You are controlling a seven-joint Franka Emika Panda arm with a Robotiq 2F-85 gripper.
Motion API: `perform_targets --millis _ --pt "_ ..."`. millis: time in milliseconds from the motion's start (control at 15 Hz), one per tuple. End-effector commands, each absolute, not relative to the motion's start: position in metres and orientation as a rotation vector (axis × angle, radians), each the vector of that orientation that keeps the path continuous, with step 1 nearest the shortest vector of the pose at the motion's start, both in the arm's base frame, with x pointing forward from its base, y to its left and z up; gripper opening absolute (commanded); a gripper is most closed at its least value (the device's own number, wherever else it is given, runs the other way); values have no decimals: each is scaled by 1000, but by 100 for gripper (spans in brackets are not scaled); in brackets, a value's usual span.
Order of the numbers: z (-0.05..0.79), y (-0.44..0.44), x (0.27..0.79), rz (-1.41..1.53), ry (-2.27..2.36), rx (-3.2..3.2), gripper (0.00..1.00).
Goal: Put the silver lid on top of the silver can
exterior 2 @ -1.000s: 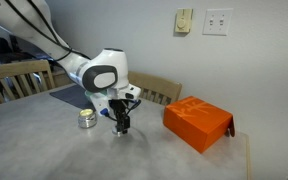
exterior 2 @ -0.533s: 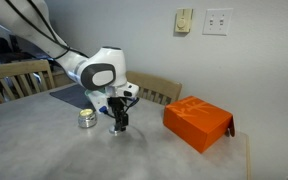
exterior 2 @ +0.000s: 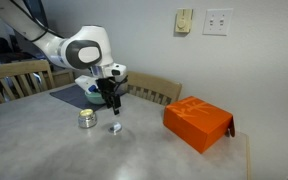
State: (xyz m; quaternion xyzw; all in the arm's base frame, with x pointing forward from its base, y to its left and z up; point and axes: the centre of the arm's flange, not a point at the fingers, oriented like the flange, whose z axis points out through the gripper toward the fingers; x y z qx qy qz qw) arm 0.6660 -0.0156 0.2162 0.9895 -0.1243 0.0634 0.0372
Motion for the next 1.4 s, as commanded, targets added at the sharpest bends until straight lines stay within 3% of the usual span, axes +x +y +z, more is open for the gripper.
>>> perform_targets --millis 0,467,1333 --pt "239 -29 648 145 -372 3031 100" --pt "214 -64 653 19 -409 3089 100" --pt "147 -48 654 -92 -380 3137 100"
